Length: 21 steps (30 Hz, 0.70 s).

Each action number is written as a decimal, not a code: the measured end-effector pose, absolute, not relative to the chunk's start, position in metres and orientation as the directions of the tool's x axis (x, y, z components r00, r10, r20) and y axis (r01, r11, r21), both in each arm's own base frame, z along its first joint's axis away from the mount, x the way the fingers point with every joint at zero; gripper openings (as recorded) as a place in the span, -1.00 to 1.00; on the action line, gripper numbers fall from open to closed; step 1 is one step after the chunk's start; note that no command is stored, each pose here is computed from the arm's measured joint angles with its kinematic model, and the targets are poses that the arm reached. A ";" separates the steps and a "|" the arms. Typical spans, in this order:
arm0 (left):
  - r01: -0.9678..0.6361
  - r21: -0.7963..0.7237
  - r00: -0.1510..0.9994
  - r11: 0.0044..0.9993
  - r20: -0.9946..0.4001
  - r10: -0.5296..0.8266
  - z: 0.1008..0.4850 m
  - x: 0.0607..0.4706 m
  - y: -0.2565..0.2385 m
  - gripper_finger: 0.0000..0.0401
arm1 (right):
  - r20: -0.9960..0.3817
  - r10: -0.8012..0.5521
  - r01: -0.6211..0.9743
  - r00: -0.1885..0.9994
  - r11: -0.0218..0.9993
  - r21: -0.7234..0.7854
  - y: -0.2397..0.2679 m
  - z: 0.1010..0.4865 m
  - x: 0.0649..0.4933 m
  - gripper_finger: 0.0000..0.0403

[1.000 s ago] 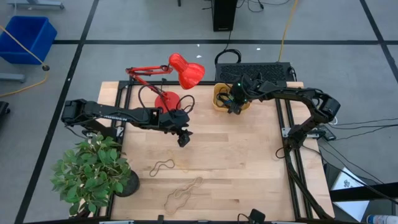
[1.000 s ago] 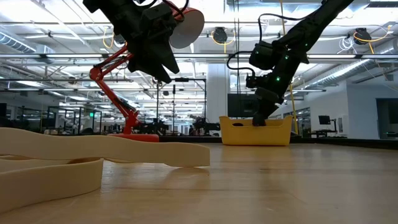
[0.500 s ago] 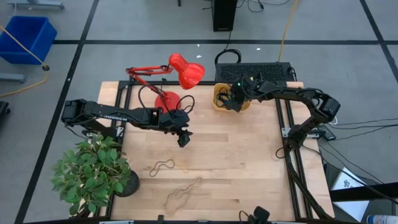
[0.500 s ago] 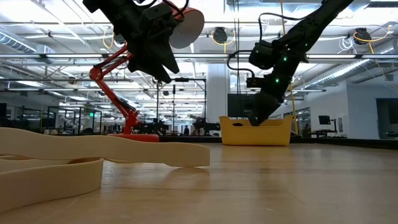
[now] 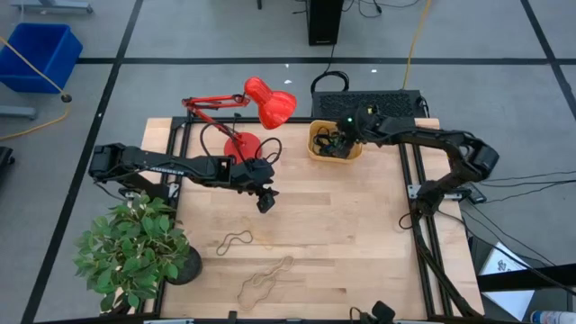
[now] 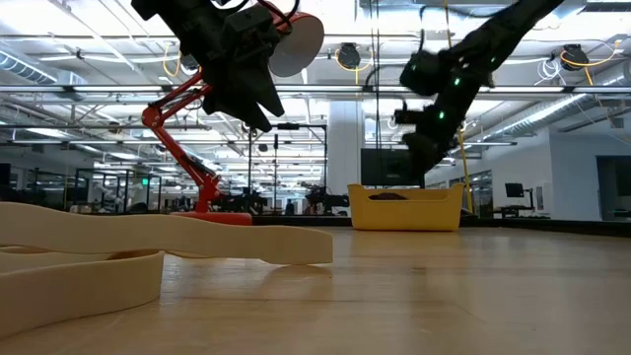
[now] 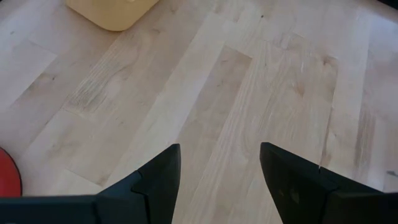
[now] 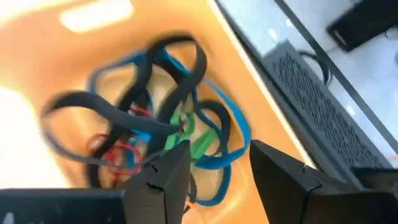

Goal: Pick and place rubber bands into bin
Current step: Put the yellow rubber band into the yellow container

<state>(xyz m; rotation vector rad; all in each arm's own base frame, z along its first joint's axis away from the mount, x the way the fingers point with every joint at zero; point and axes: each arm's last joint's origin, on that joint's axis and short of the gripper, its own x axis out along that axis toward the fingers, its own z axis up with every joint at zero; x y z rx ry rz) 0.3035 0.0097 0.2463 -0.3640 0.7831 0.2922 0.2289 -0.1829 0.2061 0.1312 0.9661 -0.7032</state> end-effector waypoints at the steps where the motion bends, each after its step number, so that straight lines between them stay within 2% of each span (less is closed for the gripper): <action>1: -0.386 -0.209 0.674 0.898 -0.729 0.120 0.246 0.303 0.010 0.13 | -0.777 -0.480 0.591 0.408 0.787 -0.176 -0.179 0.214 0.228 -0.21; 6: -0.367 -0.220 0.676 0.904 -0.731 0.096 0.246 0.303 0.009 0.13 | -0.640 -0.351 0.430 0.683 0.902 -0.036 -0.153 0.261 0.221 -0.20; 9: -0.331 -0.196 0.672 0.923 -0.736 0.085 0.246 0.303 0.009 0.13 | -0.554 -0.263 0.317 0.790 0.948 0.003 -0.133 0.283 0.217 -0.19; 11: -0.286 -0.182 0.660 0.941 -0.749 0.056 0.245 0.302 0.008 0.13 | -0.512 -0.245 0.282 0.823 0.959 -0.006 -0.121 0.294 0.215 -0.19; 15: -0.099 -0.134 0.646 0.986 -0.762 -0.039 0.243 0.300 -0.003 0.13 | -0.458 -0.218 0.232 0.862 0.972 -0.026 -0.105 0.306 0.213 -0.19; 21: 0.075 -0.056 0.593 0.996 -0.800 -0.090 0.227 0.307 -0.024 0.13 | -0.440 -0.193 0.196 0.877 0.980 -0.040 -0.098 0.307 0.218 -0.18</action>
